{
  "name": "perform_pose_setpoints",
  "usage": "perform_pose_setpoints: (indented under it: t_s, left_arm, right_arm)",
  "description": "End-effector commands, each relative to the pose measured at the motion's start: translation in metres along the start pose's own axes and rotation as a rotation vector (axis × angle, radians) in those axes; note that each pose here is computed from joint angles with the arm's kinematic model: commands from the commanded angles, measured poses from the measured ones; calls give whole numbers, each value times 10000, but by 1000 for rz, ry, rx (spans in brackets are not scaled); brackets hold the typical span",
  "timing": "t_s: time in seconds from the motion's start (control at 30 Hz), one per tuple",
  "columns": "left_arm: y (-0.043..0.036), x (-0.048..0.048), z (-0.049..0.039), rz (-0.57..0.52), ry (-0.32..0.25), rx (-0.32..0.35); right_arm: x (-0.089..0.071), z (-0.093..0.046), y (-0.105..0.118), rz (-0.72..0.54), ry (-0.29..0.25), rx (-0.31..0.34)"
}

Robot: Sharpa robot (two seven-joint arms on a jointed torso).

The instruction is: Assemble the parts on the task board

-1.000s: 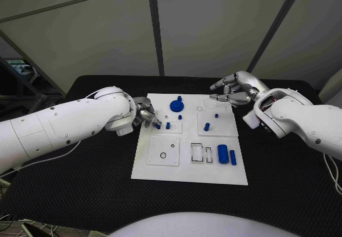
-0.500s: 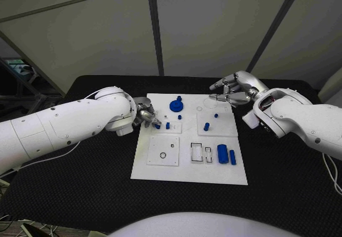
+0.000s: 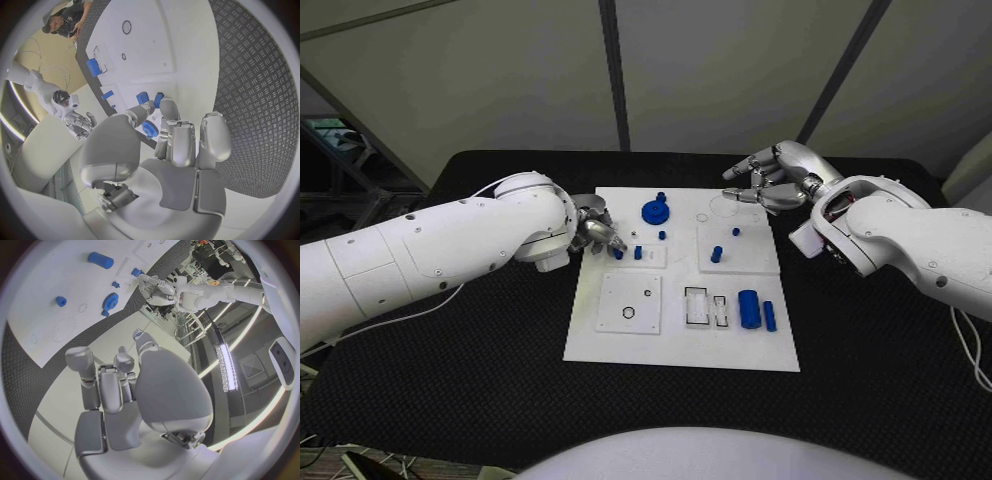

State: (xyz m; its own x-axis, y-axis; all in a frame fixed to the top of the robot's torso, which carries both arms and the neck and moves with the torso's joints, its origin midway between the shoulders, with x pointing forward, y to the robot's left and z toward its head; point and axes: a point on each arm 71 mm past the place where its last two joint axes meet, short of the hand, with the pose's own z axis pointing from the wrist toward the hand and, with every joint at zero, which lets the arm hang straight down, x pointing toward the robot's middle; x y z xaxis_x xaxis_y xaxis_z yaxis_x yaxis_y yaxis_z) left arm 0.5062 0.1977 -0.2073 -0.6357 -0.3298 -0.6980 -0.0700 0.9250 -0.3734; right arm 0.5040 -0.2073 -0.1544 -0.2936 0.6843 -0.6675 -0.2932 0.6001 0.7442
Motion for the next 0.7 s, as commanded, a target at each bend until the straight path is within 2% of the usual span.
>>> perform_pose_setpoints:
  t_s: [0.03,0.7]
  left_arm:
    - [-8,39,11,20,25,-9]
    - [27,-4,29,-9,-17,-30]
  right_arm:
    - [-1,0,14,5,4,-7]
    - [-12,-8,7,4,1,-5]
